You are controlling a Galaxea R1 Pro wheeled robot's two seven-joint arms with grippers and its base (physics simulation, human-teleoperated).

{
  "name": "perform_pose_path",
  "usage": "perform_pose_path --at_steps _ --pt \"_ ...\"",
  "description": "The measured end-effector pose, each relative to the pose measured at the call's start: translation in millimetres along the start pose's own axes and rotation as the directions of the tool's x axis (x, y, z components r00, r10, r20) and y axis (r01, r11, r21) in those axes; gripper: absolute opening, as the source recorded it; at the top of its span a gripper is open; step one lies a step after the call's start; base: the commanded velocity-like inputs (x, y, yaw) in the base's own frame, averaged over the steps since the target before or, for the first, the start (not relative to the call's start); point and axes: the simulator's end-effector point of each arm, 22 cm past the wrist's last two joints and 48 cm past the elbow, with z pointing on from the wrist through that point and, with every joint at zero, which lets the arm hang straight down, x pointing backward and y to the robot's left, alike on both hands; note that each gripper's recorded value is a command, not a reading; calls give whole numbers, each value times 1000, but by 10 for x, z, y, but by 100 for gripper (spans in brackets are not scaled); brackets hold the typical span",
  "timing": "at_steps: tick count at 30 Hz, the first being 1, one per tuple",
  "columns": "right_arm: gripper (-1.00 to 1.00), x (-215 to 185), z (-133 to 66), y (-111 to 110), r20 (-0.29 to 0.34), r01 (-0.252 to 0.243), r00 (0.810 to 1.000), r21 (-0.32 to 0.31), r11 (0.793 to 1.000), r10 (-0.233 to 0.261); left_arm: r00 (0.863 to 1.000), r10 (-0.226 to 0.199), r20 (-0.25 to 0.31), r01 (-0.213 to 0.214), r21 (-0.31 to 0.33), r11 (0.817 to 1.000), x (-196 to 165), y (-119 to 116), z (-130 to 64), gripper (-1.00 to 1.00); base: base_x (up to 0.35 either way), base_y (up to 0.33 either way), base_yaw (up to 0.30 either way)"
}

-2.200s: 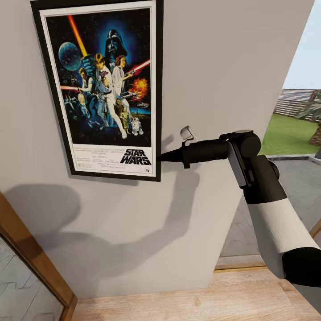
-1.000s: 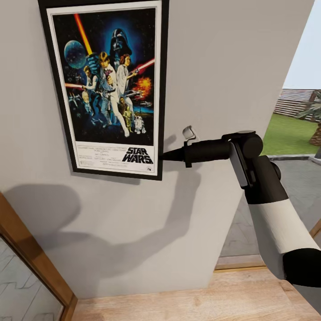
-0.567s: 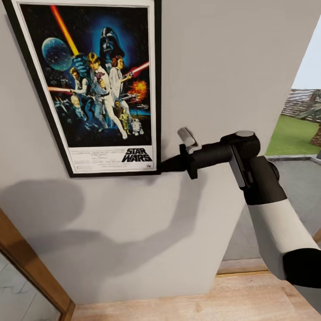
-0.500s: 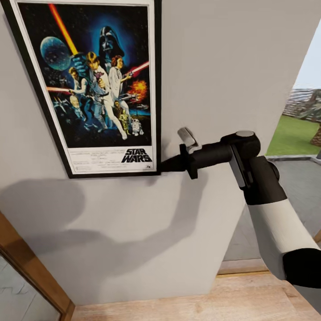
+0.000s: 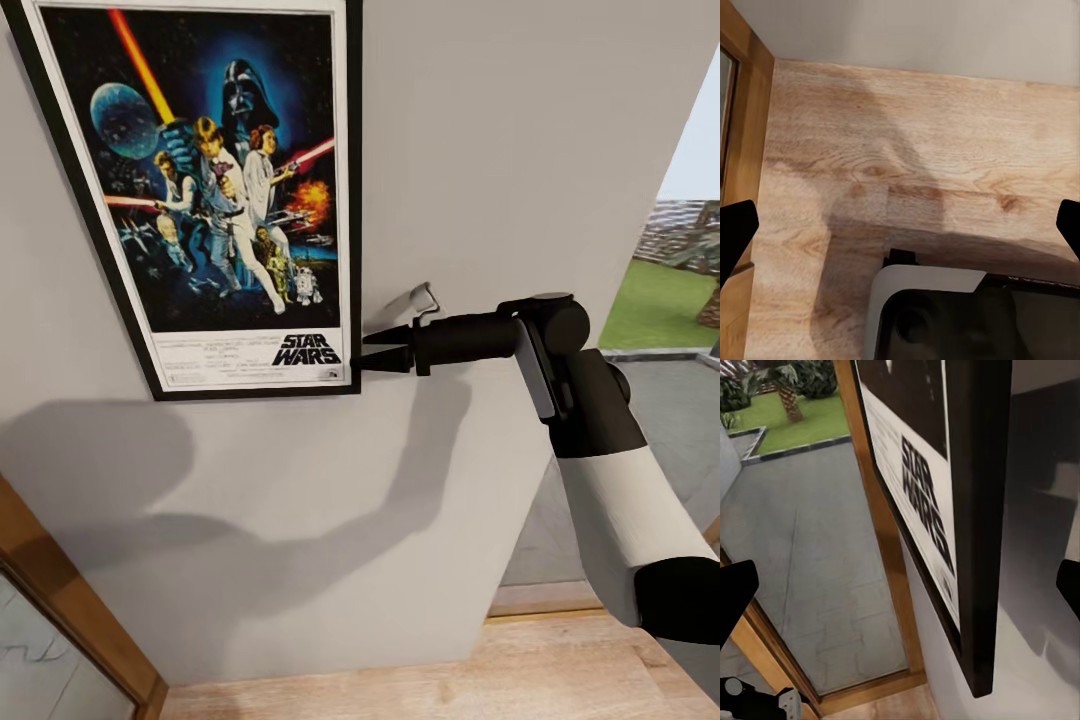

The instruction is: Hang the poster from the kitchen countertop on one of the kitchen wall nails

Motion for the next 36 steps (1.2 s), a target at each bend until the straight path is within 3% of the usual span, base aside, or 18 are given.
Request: perform_pose_path --at_steps 12,18,20,24,30,32,33,36 --pt "100 68 7 17 1 -12 1000 -10 1000 12 1000 0 -1 0 0 1000 -1 0 3 100 -127 0 0" --pt "100 523 -109 168 81 -103 991 -50 993 107 1000 0 -1 0 0 1000 -1 0 4 100 -320 0 0" --pt "100 823 -181 314 125 -117 984 -107 987 130 1000 0 -1 0 1 1000 0 -2 4 100 -333 0 0" --pt "100 1324 -188 523 154 -113 978 -163 980 138 1000 -1 0 1 1 1000 -1 -3 2 100 -236 0 0" --pt "100 2206 -132 842 147 -202 962 -189 961 231 1000 -2 3 2 3 1000 -13 -7 0 100 -62 0 0" --pt "100 2881 -88 1143 145 -244 952 -185 952 272 1000 0 6 0 5 1000 -23 -18 0 100 -11 0 0" --pt "100 3265 -76 1311 135 -290 939 -179 940 316 1000 1 8 -1 6 1000 -28 -22 -2 100 -7 0 0" --pt "100 3927 -87 1499 115 -362 918 -147 920 380 1000 1 12 -1 8 1000 -45 -28 -3 100 -4 0 0"
